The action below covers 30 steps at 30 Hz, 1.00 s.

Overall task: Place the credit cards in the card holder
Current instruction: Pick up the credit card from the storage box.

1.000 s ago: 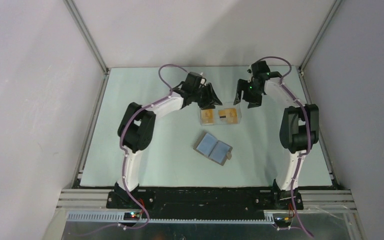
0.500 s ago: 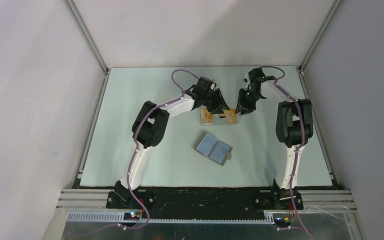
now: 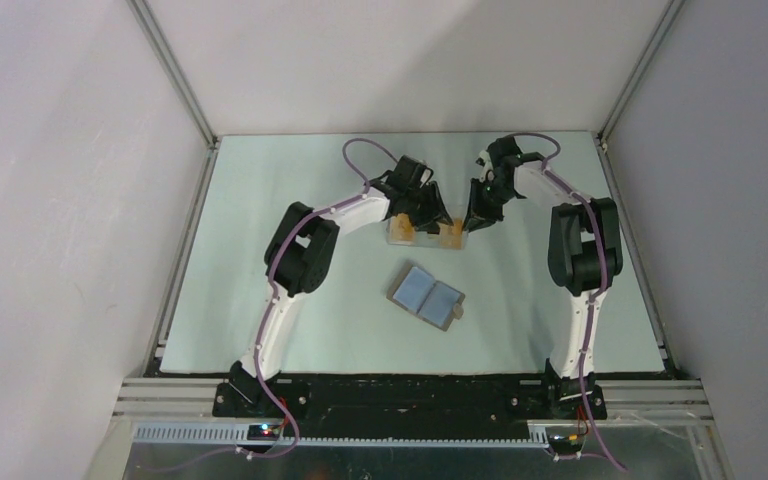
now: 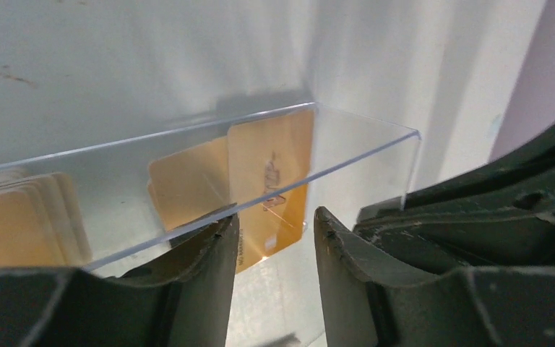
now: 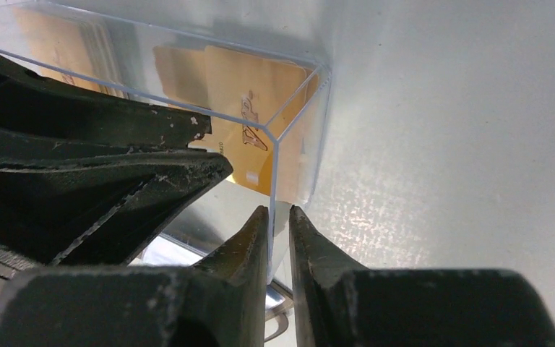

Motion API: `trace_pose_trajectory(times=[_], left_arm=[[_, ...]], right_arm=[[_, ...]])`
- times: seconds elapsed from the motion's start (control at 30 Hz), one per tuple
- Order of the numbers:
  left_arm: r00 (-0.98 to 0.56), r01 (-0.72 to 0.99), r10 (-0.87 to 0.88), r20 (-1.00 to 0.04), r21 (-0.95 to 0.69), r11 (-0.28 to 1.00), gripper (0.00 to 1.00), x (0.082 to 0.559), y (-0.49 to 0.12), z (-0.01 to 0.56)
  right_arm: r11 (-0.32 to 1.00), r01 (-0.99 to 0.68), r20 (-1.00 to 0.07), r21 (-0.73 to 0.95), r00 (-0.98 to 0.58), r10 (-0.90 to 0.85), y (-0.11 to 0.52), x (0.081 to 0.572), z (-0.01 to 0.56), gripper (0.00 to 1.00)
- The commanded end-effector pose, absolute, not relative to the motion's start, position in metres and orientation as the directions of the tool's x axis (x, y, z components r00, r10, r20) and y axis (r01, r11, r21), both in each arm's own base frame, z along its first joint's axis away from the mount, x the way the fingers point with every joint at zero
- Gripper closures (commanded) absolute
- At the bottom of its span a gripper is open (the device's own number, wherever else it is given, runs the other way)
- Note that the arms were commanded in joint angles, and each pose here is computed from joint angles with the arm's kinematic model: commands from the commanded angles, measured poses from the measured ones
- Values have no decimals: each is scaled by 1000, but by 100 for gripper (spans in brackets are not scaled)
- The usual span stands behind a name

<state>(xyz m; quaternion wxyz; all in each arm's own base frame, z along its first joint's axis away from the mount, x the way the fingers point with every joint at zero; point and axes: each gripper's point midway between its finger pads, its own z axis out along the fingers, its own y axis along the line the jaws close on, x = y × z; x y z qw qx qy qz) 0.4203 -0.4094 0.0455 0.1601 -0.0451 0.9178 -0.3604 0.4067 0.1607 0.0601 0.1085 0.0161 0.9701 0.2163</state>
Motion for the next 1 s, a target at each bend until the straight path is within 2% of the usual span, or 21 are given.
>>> trace_pose_trajectory(times=[0.0,0.23,0.6,0.83,0.97], left_arm=[[-936,57,-156,-314,-577,815,53,426,-389,40],[-920,103,-123,-372,-532,840,51,432,-370,59],[-975,113,-33,-218,-622,774,52,407,-404,30],[-961,126,-11,-278,-469,874,51,411,-385,21],[-951,138,-3,-310,-433,891,51,414,-377,29]], right_arm=[[884,-88,-249,459,-968,33,177,412,75,82],[896,-125,-260,426,-966,-12,179,408,70,84],[877,-137,-259,460,-966,-15,188,407,73,85],[869,-133,-261,476,-965,-5,187,409,77,86],[869,-135,-263,477,-965,-6,187,408,78,89]])
